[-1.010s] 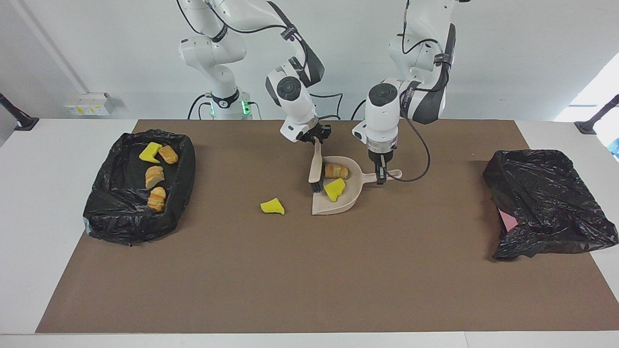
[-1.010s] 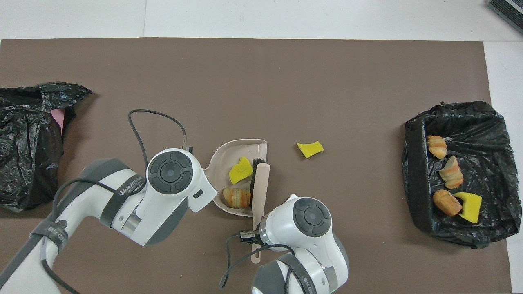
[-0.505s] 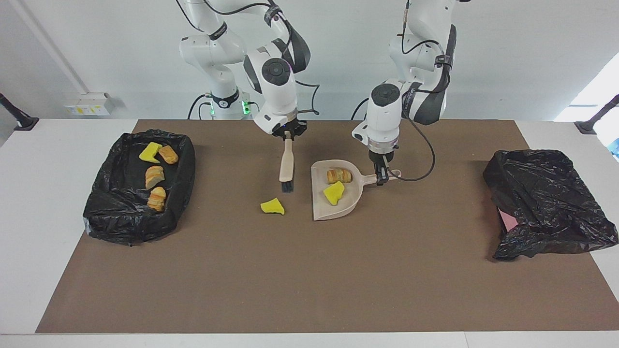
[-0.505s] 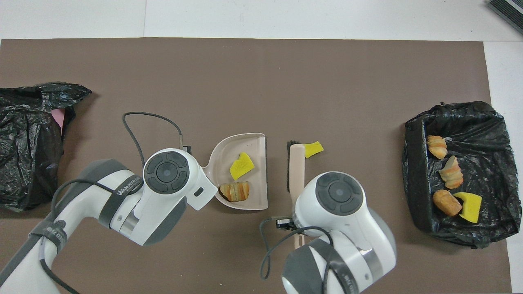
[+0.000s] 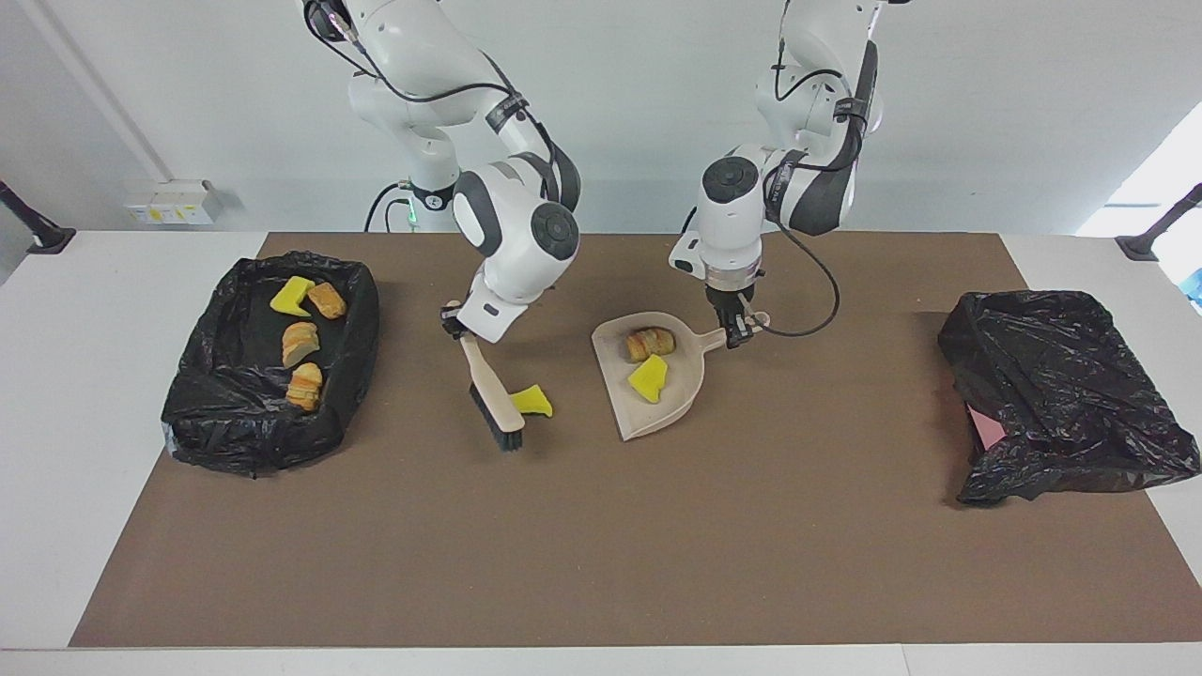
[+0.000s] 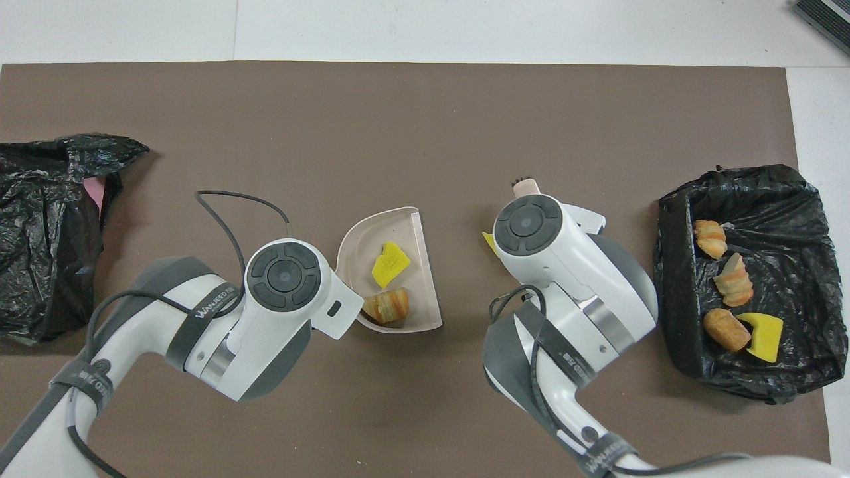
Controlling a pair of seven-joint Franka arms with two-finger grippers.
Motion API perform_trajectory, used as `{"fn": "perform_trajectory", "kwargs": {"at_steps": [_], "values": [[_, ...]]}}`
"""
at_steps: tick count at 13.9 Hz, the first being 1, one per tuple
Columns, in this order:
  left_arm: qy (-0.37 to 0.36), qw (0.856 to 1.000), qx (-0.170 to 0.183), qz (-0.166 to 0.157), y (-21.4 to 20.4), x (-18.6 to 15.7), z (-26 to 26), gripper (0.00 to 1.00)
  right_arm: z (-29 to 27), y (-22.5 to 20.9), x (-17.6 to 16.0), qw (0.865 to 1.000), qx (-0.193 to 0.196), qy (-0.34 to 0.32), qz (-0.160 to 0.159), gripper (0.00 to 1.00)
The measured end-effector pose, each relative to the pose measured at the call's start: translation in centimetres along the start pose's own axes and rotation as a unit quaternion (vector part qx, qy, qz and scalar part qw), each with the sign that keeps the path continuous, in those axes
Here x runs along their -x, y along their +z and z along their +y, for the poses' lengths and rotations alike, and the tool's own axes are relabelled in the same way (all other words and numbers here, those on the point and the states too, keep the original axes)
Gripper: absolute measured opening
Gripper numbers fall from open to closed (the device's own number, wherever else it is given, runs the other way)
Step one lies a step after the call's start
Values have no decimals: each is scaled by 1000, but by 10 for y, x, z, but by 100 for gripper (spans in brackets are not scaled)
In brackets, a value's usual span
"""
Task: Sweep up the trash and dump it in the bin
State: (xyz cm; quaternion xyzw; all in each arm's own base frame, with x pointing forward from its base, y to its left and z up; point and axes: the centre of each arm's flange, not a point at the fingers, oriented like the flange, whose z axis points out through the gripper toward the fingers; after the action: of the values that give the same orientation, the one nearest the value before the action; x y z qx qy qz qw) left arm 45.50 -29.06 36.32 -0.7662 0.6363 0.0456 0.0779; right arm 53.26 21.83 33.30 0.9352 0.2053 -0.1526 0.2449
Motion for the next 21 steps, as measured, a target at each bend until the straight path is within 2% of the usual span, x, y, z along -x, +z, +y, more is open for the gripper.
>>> {"fn": "perform_trajectory", "kwargs": {"at_steps": [2, 4, 6, 9, 10, 11, 13, 15, 19, 21], "values": [[-4, 1000, 0, -1, -3, -4, 5, 33, -21, 9, -7, 1000, -3, -21, -11, 26], [-4, 1000, 0, -1, -3, -4, 6, 33, -41, 6, -3, 998, -41, -27, -25, 26], [-2, 1000, 1, -2, -2, -5, 9, 33, -59, -2, 3, 993, -111, -24, -41, 26], [5, 1000, 1, -3, -2, -7, 13, 33, -89, -18, 3, 967, -253, -2, -32, 26], [11, 1000, 0, -2, -1, -8, 13, 33, -99, -22, 3, 958, -286, 4, -28, 26], [20, 1000, -1, 0, -1, -8, 13, 33, -107, -28, 6, 953, -302, 10, -24, 26], [33, 999, -7, 8, 2, -6, 10, 33, -103, -40, 12, 950, -308, 35, -22, 26], [33, 999, -4, 16, 5, 3, 1, 33, -82, -55, 27, 952, -299, 59, -28, 26], [25, 999, 4, 39, -1, 25, -38, 33, -43, -102, 91, 956, -253, 136, -55, 26], [22, 999, 6, 42, -10, 37, -66, 33, -68, -120, 122, 956, -241, 159, -59, 26]]}}
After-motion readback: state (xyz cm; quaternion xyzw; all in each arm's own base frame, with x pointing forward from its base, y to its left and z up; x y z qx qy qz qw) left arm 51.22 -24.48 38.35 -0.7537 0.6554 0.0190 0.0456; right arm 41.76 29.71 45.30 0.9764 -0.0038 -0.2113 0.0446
